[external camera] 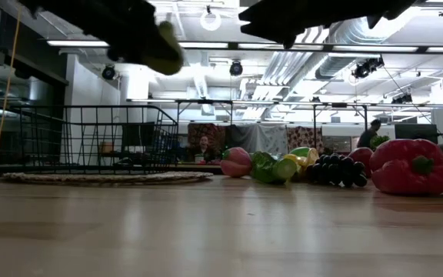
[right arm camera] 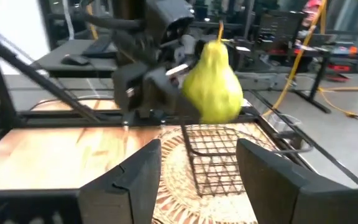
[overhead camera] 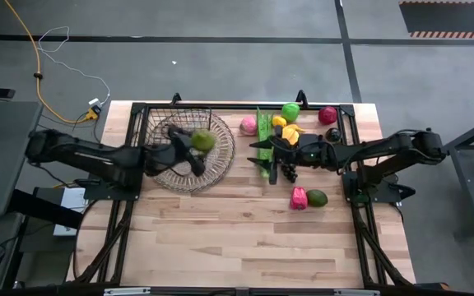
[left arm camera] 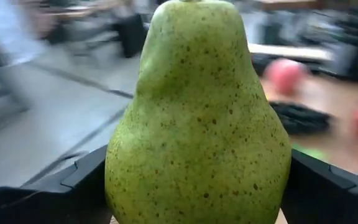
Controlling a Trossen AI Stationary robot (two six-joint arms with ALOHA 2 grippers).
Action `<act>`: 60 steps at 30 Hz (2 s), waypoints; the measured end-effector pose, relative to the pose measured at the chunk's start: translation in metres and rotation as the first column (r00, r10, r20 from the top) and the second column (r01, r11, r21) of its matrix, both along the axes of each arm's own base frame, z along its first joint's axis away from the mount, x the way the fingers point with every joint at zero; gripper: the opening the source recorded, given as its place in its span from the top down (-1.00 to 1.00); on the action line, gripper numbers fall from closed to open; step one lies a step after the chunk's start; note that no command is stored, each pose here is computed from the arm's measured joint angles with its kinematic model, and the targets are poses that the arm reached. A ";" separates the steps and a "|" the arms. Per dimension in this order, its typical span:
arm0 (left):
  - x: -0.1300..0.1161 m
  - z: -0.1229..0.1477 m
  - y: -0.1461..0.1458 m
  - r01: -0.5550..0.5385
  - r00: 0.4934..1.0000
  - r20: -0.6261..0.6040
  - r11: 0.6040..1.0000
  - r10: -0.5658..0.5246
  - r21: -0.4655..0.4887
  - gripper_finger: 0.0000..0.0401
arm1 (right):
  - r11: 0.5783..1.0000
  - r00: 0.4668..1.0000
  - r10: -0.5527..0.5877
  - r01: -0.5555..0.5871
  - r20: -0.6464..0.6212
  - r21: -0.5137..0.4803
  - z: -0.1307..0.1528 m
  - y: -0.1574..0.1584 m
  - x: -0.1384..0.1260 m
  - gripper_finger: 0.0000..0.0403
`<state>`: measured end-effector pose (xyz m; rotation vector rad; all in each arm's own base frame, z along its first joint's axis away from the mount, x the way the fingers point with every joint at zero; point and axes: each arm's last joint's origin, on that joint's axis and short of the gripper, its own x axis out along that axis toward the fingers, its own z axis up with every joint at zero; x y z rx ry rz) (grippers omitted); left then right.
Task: Build produce basket
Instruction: Put the green pear into the black wire basket
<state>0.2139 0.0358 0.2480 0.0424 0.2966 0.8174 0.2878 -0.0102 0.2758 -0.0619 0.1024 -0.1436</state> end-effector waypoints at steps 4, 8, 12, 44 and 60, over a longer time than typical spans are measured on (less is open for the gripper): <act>-0.022 0.011 0.017 -0.175 0.984 0.031 0.984 0.175 -0.002 -0.65 | 0.998 0.998 -0.057 0.057 0.008 0.034 0.000 -0.003 0.000 0.01; -0.032 0.019 0.038 -0.251 0.968 -0.037 0.959 0.248 -0.135 -0.66 | 0.994 0.996 -0.092 0.091 0.011 0.052 0.000 -0.007 -0.001 0.01; -0.039 0.007 0.060 -0.399 0.912 -0.204 0.888 0.357 -0.229 -0.67 | 0.991 0.994 -0.107 0.105 0.014 0.078 0.000 -0.011 -0.001 0.01; -0.049 -0.089 0.110 -0.803 0.596 -0.401 0.502 0.696 -0.322 -0.69 | 0.984 0.991 -0.125 0.129 -0.036 0.127 -0.005 -0.014 -0.002 0.01; -0.058 -0.098 0.108 -0.846 0.493 -0.292 0.375 0.819 -0.378 -0.70 | 0.980 0.991 -0.129 0.133 -0.037 0.151 -0.006 -0.014 -0.002 0.01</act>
